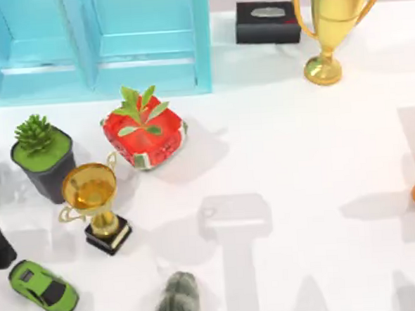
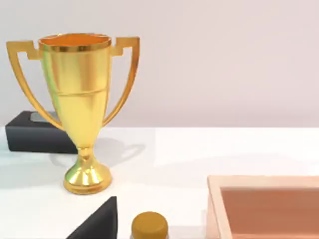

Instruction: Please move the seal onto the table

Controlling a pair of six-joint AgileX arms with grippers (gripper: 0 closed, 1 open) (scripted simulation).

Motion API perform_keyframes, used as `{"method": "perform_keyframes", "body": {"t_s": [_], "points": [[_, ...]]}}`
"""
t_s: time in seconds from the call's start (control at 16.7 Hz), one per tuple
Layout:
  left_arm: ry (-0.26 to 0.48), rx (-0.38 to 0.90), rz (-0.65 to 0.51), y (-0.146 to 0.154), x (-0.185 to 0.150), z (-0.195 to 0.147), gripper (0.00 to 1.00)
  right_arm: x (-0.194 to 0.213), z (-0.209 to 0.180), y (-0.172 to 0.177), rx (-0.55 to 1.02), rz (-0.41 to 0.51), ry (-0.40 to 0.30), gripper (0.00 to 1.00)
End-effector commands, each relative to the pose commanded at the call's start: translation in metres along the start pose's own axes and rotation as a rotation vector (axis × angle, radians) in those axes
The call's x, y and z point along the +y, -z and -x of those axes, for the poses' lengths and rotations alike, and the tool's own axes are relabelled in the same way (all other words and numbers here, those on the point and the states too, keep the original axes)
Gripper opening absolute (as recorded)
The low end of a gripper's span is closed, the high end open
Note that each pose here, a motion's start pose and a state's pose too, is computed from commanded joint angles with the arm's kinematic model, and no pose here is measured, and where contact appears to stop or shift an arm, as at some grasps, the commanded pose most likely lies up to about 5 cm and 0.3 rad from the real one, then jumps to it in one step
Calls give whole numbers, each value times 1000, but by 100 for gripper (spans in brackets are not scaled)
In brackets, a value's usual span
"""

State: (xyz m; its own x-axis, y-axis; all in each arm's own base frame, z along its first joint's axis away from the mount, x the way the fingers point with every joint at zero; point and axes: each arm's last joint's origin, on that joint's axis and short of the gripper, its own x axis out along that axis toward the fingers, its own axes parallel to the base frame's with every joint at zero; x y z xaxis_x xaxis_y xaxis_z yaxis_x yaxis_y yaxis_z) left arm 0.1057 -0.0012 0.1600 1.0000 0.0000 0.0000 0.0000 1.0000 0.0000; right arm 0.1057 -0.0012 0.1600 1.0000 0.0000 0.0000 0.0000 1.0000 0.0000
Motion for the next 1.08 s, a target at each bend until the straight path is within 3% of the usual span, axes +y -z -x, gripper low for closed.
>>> {"method": "perform_keyframes", "body": {"t_s": [0.24,0.42,0.78,1.08], "points": [[0,0,0,0,0,0,100,-1,0,-5,32,12,13,100],[0,0,0,0,0,0,100,-6,-2,-25,156,51,54,100],[0,0,0,0,0,0,100,-29,-35,-83,620,131,141,100],[0,0,0,0,0,0,100,-70,-92,-112,1077,121,139,100]]}}
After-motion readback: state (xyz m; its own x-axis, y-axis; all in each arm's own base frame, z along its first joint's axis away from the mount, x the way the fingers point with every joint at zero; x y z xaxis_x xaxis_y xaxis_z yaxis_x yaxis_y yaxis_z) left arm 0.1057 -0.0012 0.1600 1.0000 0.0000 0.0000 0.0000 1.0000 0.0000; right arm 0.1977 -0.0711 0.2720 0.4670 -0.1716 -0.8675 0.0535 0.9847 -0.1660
